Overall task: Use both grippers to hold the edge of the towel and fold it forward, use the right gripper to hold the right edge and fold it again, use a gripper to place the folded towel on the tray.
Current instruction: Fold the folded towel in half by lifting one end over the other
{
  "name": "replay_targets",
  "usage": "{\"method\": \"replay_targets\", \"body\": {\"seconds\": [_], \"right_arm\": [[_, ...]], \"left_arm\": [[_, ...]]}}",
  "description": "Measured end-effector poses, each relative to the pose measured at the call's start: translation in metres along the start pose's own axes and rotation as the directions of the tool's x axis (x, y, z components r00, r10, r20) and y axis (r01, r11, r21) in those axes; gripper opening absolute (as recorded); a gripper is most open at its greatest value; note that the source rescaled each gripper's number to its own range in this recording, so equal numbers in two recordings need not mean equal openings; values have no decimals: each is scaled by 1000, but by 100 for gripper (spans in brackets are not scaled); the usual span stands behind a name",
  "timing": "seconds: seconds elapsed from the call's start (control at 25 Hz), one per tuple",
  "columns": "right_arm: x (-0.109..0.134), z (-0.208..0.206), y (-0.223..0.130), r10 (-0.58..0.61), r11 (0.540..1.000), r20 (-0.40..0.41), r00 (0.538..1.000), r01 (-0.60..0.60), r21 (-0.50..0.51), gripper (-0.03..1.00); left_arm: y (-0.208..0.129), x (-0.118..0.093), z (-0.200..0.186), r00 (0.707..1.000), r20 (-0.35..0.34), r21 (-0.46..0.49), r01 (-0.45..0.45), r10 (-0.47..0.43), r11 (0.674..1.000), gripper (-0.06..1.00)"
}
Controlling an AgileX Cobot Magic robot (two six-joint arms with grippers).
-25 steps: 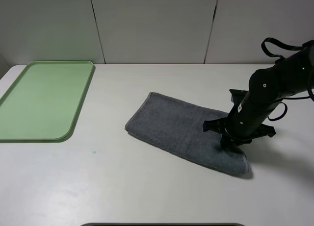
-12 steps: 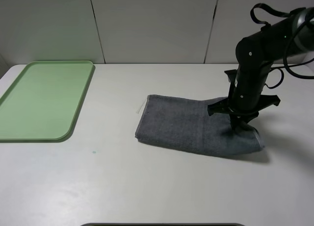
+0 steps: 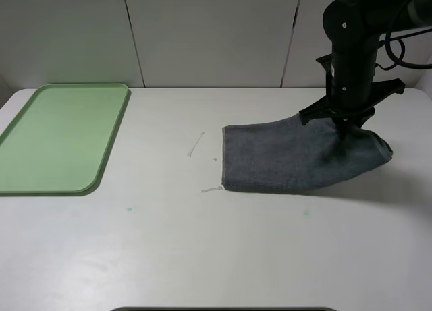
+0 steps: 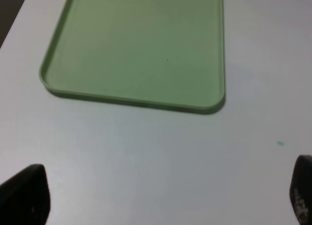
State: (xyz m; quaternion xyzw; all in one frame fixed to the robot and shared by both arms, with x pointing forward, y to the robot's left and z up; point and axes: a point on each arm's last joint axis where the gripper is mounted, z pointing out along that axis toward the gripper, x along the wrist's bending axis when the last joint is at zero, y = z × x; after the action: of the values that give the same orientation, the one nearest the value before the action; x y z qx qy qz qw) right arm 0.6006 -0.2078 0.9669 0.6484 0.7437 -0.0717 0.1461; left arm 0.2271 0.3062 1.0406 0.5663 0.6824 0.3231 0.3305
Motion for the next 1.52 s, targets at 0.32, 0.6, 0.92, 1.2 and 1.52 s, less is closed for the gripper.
{"method": "replay_targets", "body": {"seconds": [0.32,0.6,0.92,1.2,1.52], "right_arm": [[-7,-39,21,35,998,-36,999,-36,-47,14],[4,-61,29,61,994,-197,978,-77,-73,14],[53,-78,18,-112,987,-208,972,85,-133,14],[94,-68,14,-207,974,-199,958,182,-135,14],[109,-45,20,-233,970,-181,956,214,-118,14]], "left_arm": [[0,0,0,1000,0,0,0,0,1000,100],[0,0,0,1000,0,0,0,0,1000,100],[0,0,0,1000,0,0,0,0,1000,100],[0,0,0,1000,0,0,0,0,1000,100],[0,0,0,1000,0,0,0,0,1000,100]]}}
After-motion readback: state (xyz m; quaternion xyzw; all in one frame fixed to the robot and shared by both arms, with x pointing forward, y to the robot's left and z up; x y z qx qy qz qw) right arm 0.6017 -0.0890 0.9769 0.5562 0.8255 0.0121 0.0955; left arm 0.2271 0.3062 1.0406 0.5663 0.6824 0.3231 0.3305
